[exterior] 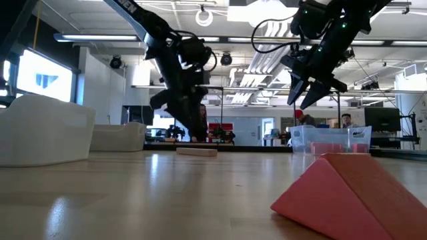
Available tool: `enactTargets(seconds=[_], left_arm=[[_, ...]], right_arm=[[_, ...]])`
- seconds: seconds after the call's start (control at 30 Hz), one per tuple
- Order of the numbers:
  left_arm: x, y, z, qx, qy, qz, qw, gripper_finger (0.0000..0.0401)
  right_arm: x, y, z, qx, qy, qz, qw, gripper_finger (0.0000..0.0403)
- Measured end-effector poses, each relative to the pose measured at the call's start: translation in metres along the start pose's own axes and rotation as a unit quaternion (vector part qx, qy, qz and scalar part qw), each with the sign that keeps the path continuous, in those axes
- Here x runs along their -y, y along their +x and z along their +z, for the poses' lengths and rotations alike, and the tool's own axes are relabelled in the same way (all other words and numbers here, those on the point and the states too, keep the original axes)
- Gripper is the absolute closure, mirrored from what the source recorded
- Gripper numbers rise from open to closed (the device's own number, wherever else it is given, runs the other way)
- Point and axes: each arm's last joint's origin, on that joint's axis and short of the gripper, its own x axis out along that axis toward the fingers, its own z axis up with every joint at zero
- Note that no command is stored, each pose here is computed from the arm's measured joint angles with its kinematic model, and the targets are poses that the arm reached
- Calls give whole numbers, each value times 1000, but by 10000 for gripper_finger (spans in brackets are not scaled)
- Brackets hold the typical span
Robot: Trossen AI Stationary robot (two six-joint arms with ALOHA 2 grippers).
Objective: Sort & place blocks by color
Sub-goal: Put the brown block into the white bin
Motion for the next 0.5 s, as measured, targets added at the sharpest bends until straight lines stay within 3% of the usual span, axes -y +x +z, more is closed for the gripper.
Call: enactTargets(seconds=[0.5], left_arm=[[4,33,-6,1,-2,-46,999,203]], right_arm=[[-9,-3,-6,12,-21,-2,1000,205]])
